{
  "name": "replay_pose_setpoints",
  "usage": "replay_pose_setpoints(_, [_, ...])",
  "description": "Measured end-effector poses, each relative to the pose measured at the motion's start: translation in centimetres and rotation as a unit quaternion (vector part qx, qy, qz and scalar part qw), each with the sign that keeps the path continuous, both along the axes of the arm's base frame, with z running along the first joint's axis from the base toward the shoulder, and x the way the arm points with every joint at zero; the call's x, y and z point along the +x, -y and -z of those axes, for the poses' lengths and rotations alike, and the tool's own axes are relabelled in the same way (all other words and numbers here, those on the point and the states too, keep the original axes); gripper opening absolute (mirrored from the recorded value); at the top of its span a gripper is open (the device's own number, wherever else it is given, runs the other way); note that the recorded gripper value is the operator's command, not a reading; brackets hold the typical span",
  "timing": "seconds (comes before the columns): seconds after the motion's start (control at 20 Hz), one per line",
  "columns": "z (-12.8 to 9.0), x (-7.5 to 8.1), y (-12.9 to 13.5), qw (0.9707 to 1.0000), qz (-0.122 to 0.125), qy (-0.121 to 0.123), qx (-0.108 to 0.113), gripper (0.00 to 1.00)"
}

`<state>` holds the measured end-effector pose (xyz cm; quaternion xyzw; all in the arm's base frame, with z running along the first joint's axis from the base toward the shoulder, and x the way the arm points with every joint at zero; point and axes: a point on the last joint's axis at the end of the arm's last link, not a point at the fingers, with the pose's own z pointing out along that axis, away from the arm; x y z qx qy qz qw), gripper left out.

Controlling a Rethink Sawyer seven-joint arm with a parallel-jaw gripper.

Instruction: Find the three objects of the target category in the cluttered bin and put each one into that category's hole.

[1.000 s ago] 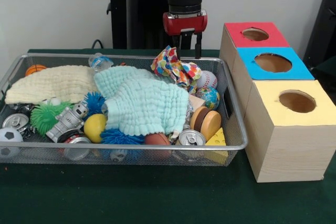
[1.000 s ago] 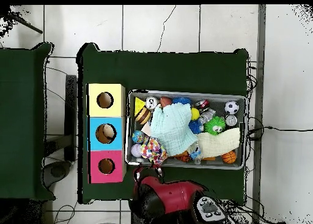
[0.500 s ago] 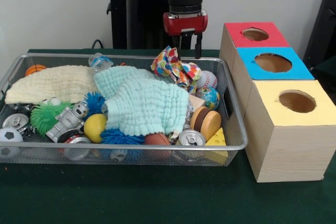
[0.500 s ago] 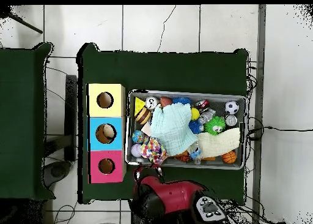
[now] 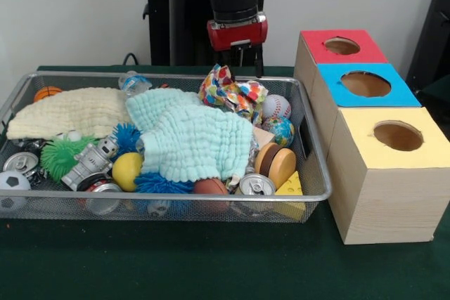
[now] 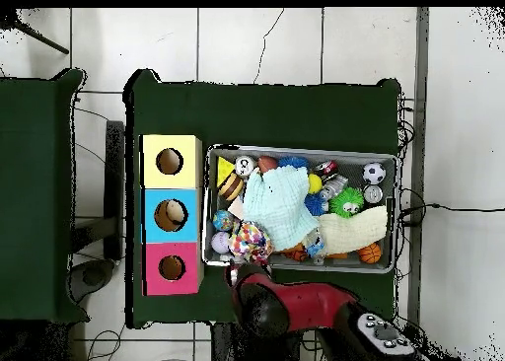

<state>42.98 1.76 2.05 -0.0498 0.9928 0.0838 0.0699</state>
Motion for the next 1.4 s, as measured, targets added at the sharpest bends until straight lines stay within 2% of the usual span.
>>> replay_pose_setpoints(0.1, [-0.9,1.0,1.6,0.9994,0.024,-0.019,0.016,1.0])
replay_pose_setpoints(0.15, [-1.8,1.8,3.0,0.9982,0.041,-0.036,0.025,1.0])
replay_pose_setpoints(0.25, [-2.6,2.2,4.1,0.9969,0.051,-0.053,0.028,1.0])
replay_pose_setpoints(0.4, [-3.2,2.5,4.9,0.9964,0.047,-0.068,0.019,1.0])
replay_pose_setpoints(0.55, [-2.9,3.5,4.6,0.9978,0.026,-0.06,0.004,1.0])
replay_pose_setpoints(0.7, [-1.8,5.1,4.0,0.999,-0.008,-0.04,-0.018,1.0])
replay_pose_setpoints(0.75, [-0.9,6.2,3.7,0.9987,-0.031,-0.026,-0.032,1.0])
replay_pose_setpoints(1.0, [1.3,9.0,3.5,0.9958,-0.071,0.011,-0.057,1.0])
replay_pose_setpoints(1.05, [2.0,10.1,3.7,0.995,-0.076,0.026,-0.06,0.0])
replay_pose_setpoints(1.4, [3.0,10.9,4.4,0.9953,-0.066,0.044,-0.055,0.0])
